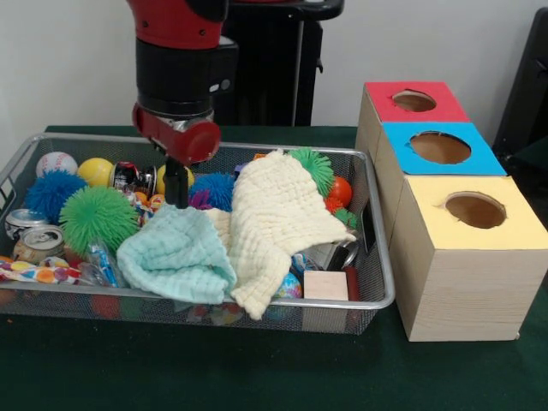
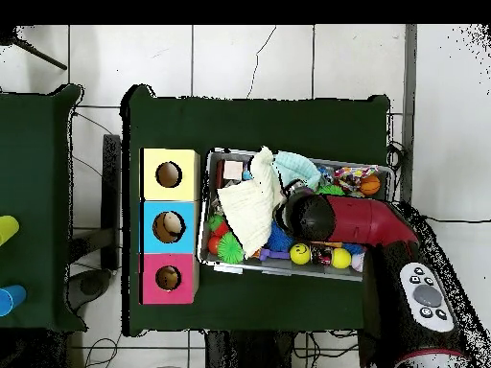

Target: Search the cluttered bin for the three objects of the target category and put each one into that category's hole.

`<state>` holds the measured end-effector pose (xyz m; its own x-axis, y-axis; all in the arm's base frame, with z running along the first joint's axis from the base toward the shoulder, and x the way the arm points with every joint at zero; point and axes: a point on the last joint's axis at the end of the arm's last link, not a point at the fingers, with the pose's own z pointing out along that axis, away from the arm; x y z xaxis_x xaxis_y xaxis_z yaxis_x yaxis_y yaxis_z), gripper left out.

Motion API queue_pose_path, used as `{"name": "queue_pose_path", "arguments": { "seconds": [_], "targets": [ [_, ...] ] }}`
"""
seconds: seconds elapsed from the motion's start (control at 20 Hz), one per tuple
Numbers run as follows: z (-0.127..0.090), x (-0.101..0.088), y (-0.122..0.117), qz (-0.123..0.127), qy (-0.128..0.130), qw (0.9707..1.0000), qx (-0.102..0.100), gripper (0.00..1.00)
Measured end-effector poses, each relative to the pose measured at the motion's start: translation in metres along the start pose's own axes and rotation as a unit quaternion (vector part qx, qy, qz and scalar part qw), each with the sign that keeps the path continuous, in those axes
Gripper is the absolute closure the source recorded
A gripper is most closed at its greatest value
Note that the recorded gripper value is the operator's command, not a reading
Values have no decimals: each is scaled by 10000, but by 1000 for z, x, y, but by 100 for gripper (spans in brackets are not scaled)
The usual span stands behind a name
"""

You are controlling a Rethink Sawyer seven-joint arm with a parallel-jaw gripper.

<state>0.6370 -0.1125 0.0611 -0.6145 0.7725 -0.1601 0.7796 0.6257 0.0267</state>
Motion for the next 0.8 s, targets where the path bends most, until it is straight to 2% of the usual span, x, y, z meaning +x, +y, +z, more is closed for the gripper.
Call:
{"name": "queue_pose_path", "arguments": {
  "seconds": [0.25, 0.55, 0.8],
  "targets": [
    [-29, 5, 29, 72, -21, 9999, -125, 100],
    [-44, 4, 38, 144, -67, 9997, -176, 100],
    [-47, 1, 34, 249, -79, 9995, -148, 100]
  ]
}}
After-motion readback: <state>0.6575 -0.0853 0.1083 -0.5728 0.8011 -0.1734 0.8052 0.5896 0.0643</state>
